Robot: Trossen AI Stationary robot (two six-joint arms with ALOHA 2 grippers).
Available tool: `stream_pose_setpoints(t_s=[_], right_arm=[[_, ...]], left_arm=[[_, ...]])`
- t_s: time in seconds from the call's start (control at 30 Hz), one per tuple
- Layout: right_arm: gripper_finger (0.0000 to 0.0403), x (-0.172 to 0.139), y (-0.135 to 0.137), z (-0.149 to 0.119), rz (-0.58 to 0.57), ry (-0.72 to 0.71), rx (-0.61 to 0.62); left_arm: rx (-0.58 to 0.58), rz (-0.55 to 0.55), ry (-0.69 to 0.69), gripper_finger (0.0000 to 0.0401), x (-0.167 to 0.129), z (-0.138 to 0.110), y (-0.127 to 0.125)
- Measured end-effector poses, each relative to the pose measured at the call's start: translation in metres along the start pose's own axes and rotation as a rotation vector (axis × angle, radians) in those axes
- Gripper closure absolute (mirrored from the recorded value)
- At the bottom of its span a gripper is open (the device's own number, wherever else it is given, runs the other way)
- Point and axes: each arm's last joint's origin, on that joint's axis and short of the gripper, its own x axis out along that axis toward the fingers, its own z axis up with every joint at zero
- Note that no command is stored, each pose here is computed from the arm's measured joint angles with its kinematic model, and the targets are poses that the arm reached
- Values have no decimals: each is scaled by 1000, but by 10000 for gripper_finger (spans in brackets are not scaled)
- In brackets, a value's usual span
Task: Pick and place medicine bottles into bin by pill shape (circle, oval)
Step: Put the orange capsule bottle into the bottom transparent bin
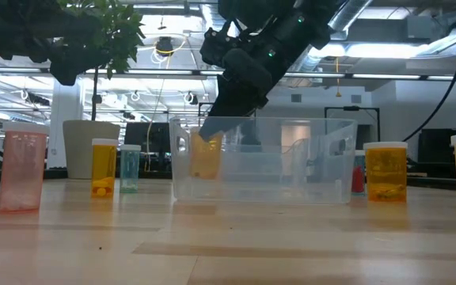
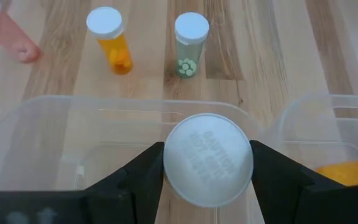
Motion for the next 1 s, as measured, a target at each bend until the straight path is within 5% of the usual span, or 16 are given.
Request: stream_pose_setpoints(t_s=[1.0], right_arm=[[179, 4, 6, -3, 9, 9, -8]], left_arm=[[-2, 2, 0, 71, 0, 0, 0]])
